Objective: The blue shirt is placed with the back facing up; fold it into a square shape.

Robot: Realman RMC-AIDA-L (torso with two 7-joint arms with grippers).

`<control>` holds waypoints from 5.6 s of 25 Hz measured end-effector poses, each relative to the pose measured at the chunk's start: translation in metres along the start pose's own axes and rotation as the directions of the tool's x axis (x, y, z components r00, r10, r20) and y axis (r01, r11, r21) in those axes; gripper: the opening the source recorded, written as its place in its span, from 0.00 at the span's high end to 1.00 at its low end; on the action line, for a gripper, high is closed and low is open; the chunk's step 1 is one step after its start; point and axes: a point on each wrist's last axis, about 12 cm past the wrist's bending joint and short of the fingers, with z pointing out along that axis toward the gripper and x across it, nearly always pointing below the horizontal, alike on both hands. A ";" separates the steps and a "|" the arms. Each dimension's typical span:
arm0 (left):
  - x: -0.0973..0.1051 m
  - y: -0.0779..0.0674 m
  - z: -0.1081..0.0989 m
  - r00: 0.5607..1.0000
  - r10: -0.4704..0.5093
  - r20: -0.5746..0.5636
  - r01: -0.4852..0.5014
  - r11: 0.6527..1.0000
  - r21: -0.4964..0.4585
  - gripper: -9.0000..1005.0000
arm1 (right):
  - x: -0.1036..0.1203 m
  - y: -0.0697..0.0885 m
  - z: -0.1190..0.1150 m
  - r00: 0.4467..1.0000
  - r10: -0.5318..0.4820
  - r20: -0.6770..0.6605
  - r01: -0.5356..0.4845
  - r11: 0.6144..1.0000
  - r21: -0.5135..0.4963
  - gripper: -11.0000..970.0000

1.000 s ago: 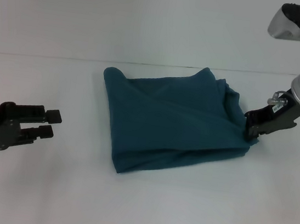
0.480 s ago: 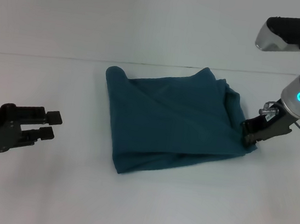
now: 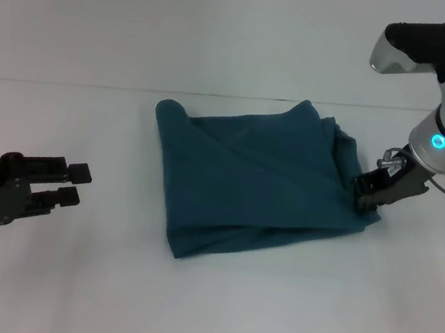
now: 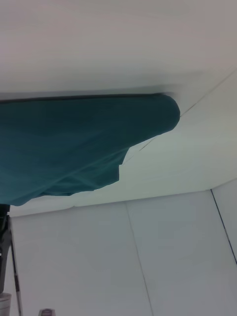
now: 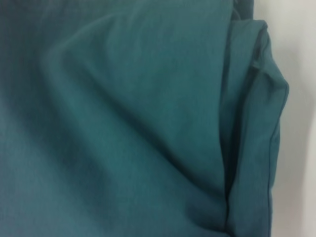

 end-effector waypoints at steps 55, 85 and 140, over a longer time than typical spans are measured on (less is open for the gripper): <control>-0.004 -0.001 0.000 0.999 0.008 0.041 -0.008 1.000 0.012 0.49 | -0.025 0.005 0.028 0.900 0.197 0.389 -0.181 0.980 -0.079 0.51; 0.001 0.001 0.004 1.000 0.004 0.028 -0.005 1.000 0.026 0.49 | -0.025 0.018 0.040 0.908 0.160 0.388 -0.146 0.987 -0.065 0.86; 0.000 -0.001 0.007 1.000 0.001 0.025 -0.002 0.999 0.039 0.48 | -0.016 -0.041 0.017 0.896 0.229 0.380 -0.264 0.963 0.044 0.66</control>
